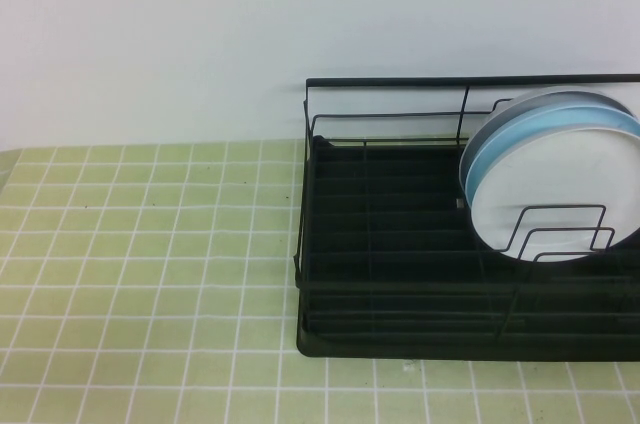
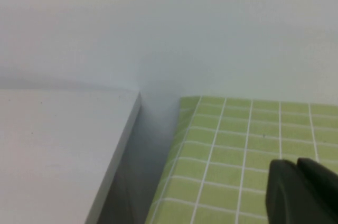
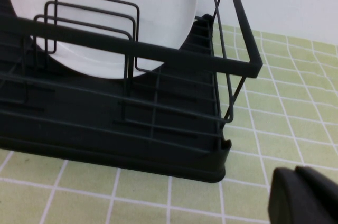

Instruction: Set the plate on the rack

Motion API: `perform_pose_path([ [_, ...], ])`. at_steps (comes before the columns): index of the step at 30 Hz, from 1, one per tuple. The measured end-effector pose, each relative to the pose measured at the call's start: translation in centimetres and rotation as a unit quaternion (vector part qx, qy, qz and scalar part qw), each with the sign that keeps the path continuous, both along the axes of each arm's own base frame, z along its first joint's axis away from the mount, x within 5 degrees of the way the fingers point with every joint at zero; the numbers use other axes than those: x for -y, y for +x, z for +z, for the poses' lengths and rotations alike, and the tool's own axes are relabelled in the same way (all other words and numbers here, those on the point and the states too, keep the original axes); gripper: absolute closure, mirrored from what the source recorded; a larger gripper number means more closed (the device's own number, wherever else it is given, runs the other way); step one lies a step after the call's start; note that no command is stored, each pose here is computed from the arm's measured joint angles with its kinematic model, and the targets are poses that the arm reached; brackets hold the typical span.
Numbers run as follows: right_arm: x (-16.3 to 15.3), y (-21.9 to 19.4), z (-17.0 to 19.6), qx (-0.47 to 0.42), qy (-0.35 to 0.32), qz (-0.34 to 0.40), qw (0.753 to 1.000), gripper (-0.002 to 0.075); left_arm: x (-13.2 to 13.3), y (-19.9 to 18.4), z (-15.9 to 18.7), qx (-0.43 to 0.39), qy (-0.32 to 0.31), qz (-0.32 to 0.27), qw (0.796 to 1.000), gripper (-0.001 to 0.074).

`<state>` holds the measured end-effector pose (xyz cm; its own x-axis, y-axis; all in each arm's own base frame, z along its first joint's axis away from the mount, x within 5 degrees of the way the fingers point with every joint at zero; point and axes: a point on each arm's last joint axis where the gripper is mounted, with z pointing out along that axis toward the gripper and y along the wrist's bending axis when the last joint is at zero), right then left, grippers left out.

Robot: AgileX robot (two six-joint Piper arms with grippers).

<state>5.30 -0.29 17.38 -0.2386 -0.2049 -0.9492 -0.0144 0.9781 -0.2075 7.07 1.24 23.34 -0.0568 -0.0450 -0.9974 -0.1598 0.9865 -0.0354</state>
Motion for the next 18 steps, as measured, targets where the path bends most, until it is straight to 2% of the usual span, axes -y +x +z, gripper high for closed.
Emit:
perform_pose_path([
  [3,0.0,0.0,0.0,0.0,0.0,0.0,1.0,0.0726,0.0,-0.1,-0.8,-0.002,0.005,0.001,1.0,0.0735],
  [8,0.0,0.0,-0.1,-0.003,-0.002,-0.001,1.0,0.0726,0.4,-0.6,-1.5,0.04,0.011,-0.015,0.999,0.0735],
  [12,0.0,0.0,-0.1,-0.001,0.035,-0.01,0.999,0.0726,0.4,-0.8,-1.8,0.053,-0.019,-0.013,0.998,0.0735],
  [18,0.0,0.0,-0.1,-0.001,0.044,-0.013,0.999,0.0726,0.5,-1.4,-2.8,0.047,0.002,-0.011,0.999,0.0735],
])
